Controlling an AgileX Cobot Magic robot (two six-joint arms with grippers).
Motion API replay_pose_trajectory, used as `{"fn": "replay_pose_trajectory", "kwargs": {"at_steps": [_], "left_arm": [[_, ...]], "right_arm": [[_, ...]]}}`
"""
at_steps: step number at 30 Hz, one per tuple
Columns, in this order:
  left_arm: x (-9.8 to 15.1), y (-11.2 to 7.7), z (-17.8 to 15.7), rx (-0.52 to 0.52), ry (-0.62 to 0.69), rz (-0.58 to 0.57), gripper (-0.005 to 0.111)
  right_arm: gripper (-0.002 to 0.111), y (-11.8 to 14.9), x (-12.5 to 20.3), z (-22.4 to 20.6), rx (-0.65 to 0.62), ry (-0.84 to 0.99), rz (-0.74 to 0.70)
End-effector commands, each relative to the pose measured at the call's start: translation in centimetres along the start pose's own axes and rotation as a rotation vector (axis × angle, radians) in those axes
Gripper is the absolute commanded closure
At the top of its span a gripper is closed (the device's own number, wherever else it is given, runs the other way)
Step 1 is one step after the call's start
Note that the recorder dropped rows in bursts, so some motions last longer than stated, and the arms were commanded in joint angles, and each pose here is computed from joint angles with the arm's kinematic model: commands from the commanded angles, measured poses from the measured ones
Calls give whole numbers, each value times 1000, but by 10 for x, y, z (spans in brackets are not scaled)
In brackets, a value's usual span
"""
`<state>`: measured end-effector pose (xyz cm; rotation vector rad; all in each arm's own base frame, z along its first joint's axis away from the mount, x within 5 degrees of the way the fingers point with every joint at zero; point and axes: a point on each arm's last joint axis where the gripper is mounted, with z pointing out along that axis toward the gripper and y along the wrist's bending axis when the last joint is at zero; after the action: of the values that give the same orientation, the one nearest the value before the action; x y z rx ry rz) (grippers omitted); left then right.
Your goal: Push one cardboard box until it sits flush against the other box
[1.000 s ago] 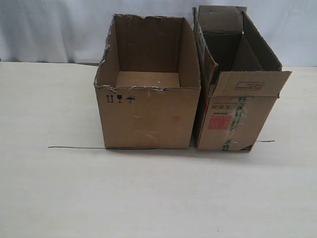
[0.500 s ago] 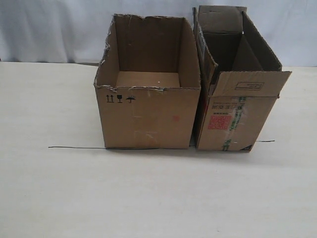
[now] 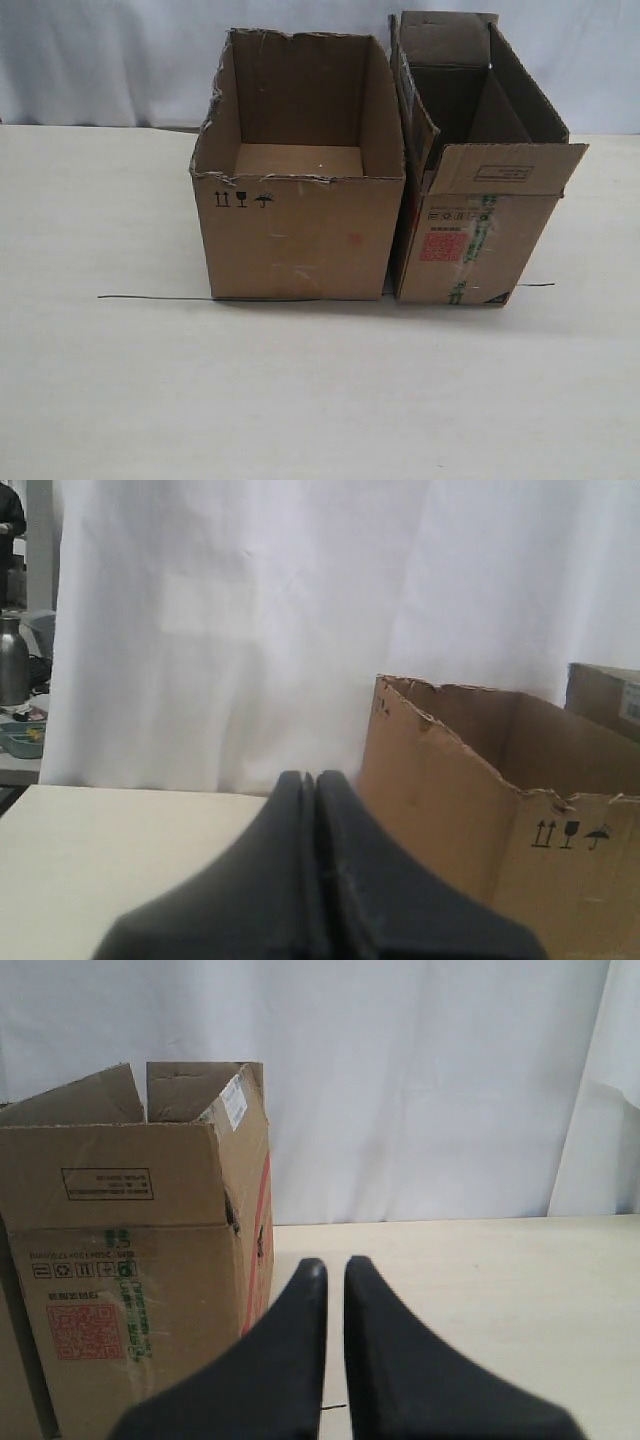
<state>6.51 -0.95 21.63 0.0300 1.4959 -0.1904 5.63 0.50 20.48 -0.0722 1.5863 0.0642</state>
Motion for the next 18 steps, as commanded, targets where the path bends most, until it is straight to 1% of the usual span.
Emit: {"fn": "replay_pose_trajectory", "kwargs": {"at_steps": [1,5,8,13,18], "left_arm": [[6,1,-1,-8,62,16,107],[10,2,-1,-18,97,24,107],[10,2,-1,-17,98,48,107],[7,1,-1,-6,70,125,107],[9,2,-1,-12,89,116,107]], "right_arm": [[103,0,1,0,-1,3,5],[103,0,1,0,-1,3,5],[103,0,1,0,-1,3,5],[103,0,1,0,-1,3,5],[103,0,1,0,-1,3,5]]}}
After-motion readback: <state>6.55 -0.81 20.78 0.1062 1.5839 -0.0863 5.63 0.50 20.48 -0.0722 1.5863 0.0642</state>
